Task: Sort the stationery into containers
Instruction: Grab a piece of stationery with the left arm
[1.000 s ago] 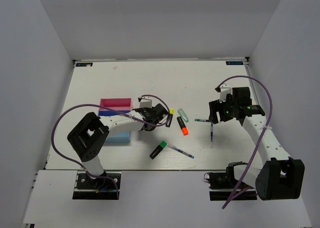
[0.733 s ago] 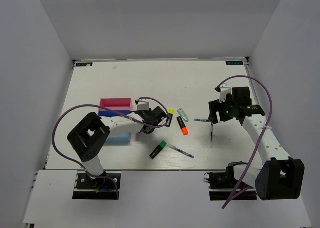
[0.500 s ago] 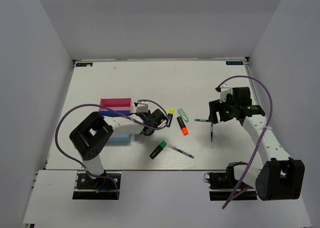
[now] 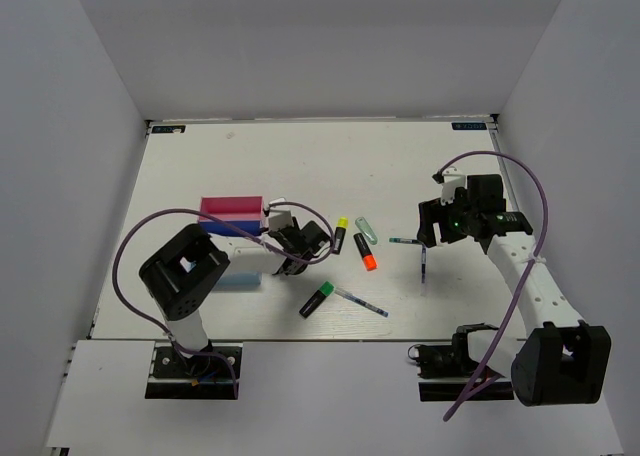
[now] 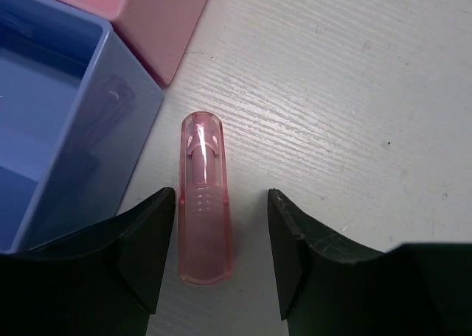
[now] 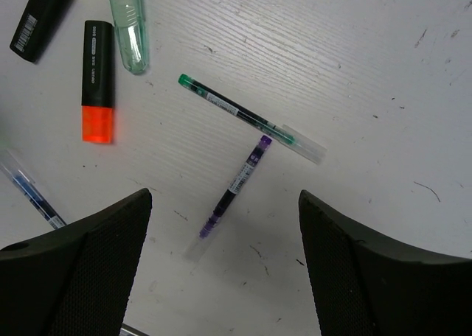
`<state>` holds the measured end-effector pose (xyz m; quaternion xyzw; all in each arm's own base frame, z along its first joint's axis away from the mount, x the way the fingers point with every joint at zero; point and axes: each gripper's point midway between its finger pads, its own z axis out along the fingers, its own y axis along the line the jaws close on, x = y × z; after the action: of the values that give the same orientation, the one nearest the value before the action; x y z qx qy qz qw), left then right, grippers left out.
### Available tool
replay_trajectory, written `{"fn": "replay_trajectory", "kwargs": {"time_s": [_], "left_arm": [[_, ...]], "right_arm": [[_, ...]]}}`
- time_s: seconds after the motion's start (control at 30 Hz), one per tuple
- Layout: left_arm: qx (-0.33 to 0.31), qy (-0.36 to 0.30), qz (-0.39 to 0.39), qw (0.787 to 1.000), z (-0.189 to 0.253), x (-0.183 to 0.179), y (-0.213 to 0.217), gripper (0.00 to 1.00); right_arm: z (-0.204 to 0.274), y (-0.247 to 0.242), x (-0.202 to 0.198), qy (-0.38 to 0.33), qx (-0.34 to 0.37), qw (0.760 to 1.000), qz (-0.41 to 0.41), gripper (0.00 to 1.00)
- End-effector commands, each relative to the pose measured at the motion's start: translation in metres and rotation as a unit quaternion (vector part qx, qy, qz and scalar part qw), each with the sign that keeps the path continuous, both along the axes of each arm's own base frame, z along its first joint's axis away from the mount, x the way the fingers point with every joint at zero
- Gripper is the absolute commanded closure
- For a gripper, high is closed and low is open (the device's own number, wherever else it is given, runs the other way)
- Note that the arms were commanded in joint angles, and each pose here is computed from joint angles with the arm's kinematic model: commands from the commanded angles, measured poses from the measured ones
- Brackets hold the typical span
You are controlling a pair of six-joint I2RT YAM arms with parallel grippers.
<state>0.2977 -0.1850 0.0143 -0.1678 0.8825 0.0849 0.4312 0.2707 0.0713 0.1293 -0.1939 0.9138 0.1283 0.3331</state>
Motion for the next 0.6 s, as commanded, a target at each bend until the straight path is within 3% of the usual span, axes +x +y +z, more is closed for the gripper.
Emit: {"fn": "replay_trajectory", "kwargs": {"time_s": [0.0, 0.2, 0.37, 0.57], "left_arm": [[-0.012, 0.079, -0.012, 0.997, -0.043, -0.032, 0.005, 0.38], [-0.008, 0.083, -0.036, 0.996, -0.044, -0.031, -0.011, 0.45], [-0.008, 0.099, -0.038, 0.994, -0.051, -0.036, -0.013, 0.71], [-0.021, 0.099, -0.065, 0.993, -0.04, -0.032, -0.025, 0.93]], "right_arm": [[0.024, 0.002, 0.009, -0.033, 0.012, 0.999, -0.001, 0.17], [0.025, 0.003, 0.008, -0.034, 0.013, 0.999, -0.001, 0.17], [0.027, 0.001, 0.008, -0.037, 0.013, 0.999, -0.004, 0.17], [0.027, 0.002, 0.007, -0.037, 0.016, 0.999, -0.003, 0.17]]}}
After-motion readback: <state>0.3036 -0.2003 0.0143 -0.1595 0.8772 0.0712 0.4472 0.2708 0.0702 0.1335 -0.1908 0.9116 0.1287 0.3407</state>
